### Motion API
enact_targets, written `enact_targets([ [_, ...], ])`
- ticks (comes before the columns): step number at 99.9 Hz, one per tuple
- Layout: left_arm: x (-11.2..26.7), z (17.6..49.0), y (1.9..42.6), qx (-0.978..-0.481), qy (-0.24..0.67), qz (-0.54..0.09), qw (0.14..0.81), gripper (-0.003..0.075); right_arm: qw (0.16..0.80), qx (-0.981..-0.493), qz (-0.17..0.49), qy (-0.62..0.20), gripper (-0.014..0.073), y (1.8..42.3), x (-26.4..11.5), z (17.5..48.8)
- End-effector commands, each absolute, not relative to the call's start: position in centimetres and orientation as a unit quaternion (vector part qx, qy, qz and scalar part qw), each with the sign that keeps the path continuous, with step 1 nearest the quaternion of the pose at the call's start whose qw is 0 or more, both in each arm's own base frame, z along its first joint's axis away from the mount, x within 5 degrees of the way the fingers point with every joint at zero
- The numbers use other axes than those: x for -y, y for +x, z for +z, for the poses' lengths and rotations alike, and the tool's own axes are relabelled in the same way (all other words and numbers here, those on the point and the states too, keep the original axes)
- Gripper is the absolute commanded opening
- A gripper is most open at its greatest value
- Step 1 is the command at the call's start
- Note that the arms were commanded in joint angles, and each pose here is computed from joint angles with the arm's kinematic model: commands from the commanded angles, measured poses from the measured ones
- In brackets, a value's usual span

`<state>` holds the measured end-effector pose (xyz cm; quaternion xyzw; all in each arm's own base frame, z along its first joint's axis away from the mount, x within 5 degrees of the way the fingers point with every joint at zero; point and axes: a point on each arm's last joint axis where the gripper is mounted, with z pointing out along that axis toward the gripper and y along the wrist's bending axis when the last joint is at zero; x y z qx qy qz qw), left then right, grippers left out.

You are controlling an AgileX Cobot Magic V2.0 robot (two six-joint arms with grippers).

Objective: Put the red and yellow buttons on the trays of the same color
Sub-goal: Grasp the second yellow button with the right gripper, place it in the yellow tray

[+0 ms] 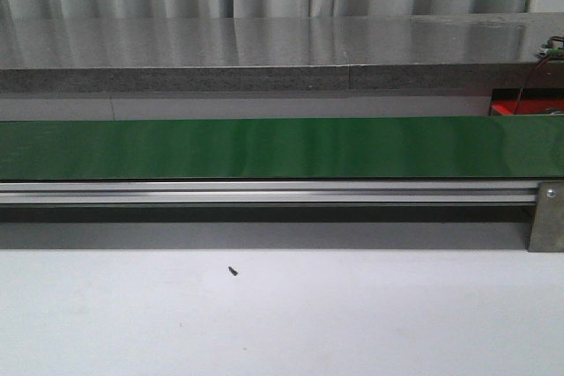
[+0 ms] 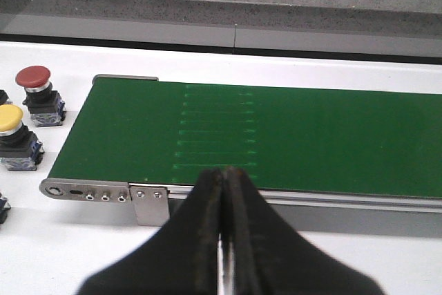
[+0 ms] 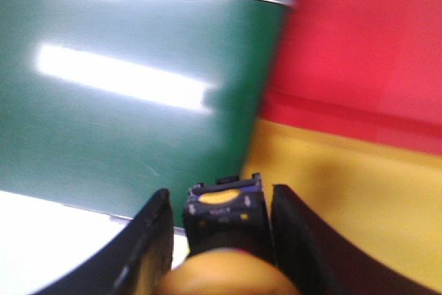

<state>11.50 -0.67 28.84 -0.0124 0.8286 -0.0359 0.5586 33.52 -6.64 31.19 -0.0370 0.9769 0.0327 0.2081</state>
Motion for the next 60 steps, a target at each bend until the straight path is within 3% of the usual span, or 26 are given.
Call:
enact_targets([
  [1,0.8,30.5,11.8,-0.796,-0.012,-0.049,0.603,-0.002,0.263,-0.964,0.036,0.016,0.0197,32.0,9.2,34.3],
  [23,0.8,30.5,11.8,-0.796,-0.012,-0.049,0.603,-0.002,0.279,-0.951,0.037,0.129,0.0197,30.3,14.3,32.1],
  [60,0.8,30.5,11.8,-0.796,-0.012,-0.049,0.603,-0.0019,0.241,-0.956,0.026,0.167,0.0197,30.5,15.9,25.6],
])
